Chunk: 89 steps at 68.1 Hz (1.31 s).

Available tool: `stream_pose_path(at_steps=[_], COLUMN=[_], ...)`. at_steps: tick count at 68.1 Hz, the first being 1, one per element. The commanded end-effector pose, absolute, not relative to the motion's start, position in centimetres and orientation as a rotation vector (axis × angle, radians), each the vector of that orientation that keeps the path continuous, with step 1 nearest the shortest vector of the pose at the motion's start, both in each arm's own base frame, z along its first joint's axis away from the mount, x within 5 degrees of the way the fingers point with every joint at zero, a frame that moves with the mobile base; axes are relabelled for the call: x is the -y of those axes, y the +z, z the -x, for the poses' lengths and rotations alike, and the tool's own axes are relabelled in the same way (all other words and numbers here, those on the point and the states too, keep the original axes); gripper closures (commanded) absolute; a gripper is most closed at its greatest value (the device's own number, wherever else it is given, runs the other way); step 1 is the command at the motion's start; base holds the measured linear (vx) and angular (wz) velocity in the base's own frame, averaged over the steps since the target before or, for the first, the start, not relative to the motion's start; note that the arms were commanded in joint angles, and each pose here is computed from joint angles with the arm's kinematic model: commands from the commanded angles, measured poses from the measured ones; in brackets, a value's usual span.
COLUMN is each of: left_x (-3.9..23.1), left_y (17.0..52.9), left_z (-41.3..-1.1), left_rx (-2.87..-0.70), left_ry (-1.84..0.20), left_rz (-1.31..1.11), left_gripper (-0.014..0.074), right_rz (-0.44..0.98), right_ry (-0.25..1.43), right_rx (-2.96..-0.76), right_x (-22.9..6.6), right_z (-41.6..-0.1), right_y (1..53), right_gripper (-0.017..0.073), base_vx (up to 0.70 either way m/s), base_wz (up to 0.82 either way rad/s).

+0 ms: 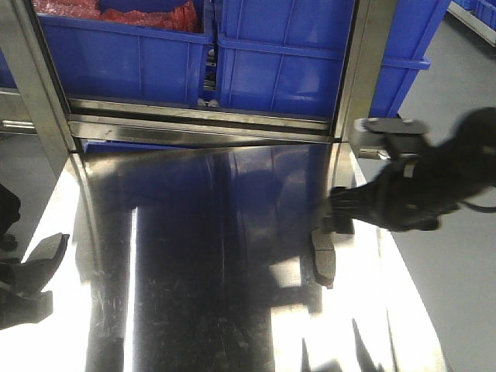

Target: Move and align brake pads A on conveyor

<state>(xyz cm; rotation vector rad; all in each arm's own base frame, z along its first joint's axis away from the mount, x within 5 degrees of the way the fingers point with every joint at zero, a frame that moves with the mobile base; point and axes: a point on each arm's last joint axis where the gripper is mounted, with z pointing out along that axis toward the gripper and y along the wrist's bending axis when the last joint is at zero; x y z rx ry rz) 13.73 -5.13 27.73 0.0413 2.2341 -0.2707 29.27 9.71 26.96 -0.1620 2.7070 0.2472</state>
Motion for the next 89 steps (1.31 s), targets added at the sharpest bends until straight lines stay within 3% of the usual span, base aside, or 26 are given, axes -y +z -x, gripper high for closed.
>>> stream_pose_path(at_steps=[1, 23, 42, 89], left_x=[5.5, 5.5, 5.5, 5.5], left_y=[29.3, 29.3, 29.3, 29.3], left_z=[-14.1, -14.1, -14.1, -14.1], left_rx=[-2.133, -2.133, -2.133, -2.133], left_ry=[-0.324, -0.324, -0.324, -0.324], left_rz=[-0.059, -0.059, -0.059, -0.059], left_gripper=[0.0480, 0.0480, 0.0480, 0.0480], right_rz=[0.129, 0.142, 0.136, 0.150], right_ry=[0.271, 0.205, 0.099, 0.107], right_rx=[-2.726, -2.876, -2.916, -2.929], right_x=[-11.3, -13.0, -12.6, -12.9], right_z=[-31.8, -36.9, -37.7, -38.1], right_y=[27.5, 23.3, 20.9, 19.5], right_gripper=[-0.0085, -0.0018, -0.0017, 0.0001], base_vx=[0.00, 0.00, 0.00, 0.00], base_wz=[0.00, 0.00, 0.00, 0.00])
